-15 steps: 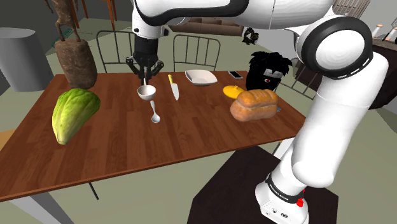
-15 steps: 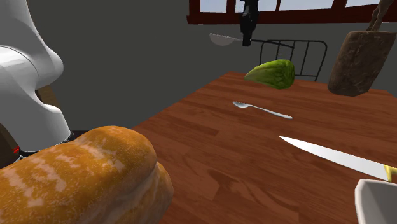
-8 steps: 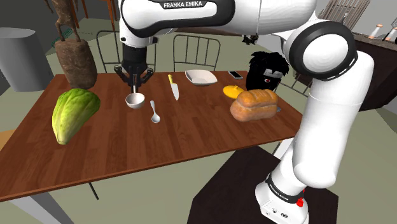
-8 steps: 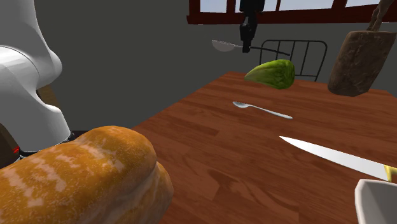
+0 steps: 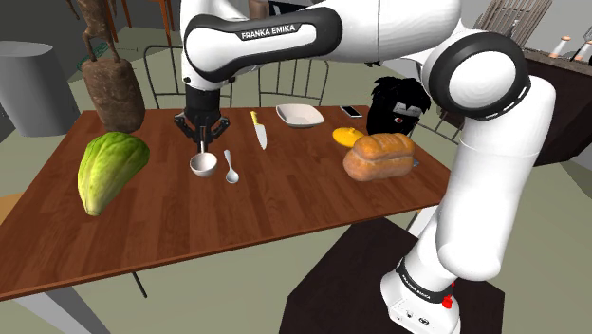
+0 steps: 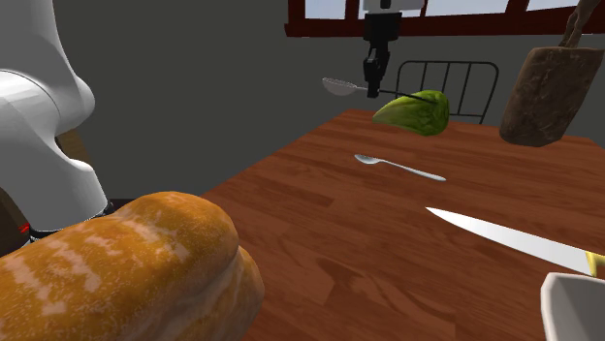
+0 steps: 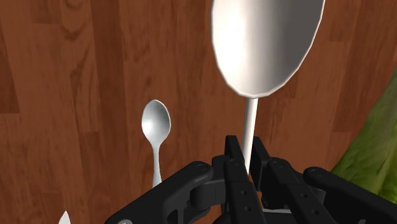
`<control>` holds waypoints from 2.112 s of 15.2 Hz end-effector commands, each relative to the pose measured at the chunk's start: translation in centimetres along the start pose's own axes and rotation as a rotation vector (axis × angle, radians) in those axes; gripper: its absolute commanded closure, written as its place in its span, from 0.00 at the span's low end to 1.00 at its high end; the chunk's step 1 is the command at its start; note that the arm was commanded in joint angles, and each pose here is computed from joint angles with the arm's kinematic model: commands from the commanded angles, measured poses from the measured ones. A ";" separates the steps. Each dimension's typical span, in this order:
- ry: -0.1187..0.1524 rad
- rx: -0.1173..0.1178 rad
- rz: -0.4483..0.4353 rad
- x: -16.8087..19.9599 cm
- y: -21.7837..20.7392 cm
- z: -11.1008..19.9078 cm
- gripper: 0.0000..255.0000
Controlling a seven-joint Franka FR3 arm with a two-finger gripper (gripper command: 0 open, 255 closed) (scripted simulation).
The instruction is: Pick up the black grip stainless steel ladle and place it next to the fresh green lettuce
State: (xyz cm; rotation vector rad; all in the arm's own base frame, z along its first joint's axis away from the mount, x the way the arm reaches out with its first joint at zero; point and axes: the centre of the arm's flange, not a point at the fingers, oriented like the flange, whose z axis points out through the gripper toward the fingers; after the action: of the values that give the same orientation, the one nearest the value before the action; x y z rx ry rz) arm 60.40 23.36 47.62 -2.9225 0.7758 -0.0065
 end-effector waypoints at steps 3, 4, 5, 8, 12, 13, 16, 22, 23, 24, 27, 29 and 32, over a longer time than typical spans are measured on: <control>0.000 0.001 0.000 0.1 0.2 2.1 1.00; 0.000 0.001 0.000 0.1 0.3 2.6 1.00; 0.000 0.001 0.000 0.2 0.4 3.1 1.00; 0.000 0.001 0.000 0.2 0.5 4.7 1.00; 0.000 0.001 0.000 0.3 0.8 6.8 1.00; 0.000 0.001 0.000 0.3 0.8 7.3 1.00; 0.000 0.001 0.000 0.3 1.0 8.9 1.00; 0.000 0.001 0.000 0.4 1.4 12.1 1.00; 0.000 0.001 0.000 0.4 1.5 12.6 1.00; 0.000 0.001 0.000 0.4 1.5 12.6 1.00; 0.000 0.001 0.000 0.4 1.5 12.6 1.00; 0.000 0.001 0.000 0.4 1.5 12.6 1.00; 0.000 0.001 0.000 0.4 1.5 12.6 0.00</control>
State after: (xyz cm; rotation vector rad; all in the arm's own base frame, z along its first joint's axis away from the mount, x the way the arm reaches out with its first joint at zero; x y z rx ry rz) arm 60.47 23.32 34.93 -2.9221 0.7756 -0.0071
